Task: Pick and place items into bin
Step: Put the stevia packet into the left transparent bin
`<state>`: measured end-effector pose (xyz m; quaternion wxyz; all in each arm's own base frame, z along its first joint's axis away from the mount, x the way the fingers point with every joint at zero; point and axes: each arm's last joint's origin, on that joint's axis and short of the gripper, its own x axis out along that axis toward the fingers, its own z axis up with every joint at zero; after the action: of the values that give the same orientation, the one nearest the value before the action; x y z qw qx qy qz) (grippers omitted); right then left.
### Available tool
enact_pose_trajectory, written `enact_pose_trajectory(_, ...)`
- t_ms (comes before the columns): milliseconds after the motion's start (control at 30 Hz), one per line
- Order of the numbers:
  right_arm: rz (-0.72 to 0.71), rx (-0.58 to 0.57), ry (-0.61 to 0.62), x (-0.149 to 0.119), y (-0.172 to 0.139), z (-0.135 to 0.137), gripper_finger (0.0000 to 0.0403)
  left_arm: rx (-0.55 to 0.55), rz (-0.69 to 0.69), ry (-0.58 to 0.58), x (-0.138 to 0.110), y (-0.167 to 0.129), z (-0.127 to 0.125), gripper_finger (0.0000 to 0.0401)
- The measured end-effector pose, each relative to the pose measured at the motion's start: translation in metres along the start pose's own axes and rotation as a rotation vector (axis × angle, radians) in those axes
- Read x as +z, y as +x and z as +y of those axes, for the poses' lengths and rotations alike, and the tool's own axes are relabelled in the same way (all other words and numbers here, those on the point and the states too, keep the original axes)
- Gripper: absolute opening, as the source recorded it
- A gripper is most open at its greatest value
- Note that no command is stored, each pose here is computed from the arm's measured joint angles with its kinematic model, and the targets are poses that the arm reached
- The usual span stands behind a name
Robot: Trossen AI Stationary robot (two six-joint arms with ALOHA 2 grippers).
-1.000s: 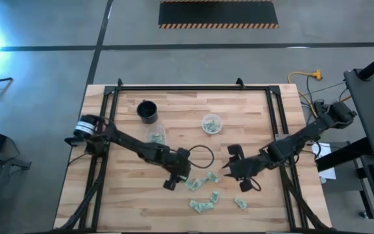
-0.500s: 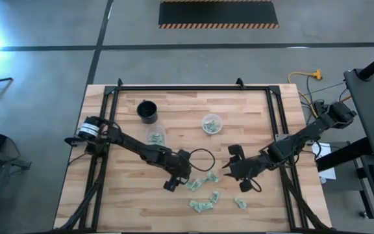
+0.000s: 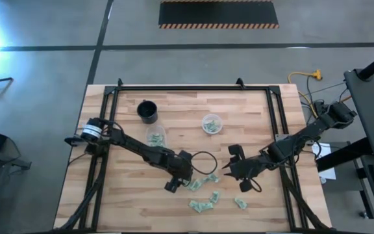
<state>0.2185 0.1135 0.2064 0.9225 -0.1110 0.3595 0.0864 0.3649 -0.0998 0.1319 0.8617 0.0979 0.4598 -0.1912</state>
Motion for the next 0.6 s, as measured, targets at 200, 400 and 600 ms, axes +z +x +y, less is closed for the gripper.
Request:
enact_pose_trajectory(200,0.001,0.000,0.003,-0.0001,0.0000,0.0000,0.0098,-0.003,0.003,0.000,-0.0009,0.0008,-0.0017,0.0166)
enact_pose_trajectory(400,0.001,0.000,0.002,-0.0001,0.0001,0.0000,0.0092,-0.005,0.004,0.001,-0.0015,0.0011,-0.0022,0.0122)
enact_pose_trajectory(600,0.001,0.000,-0.001,-0.0001,0.0001,0.0000,0.0085,-0.004,0.004,0.001,-0.0004,0.0000,-0.0021,0.0086)
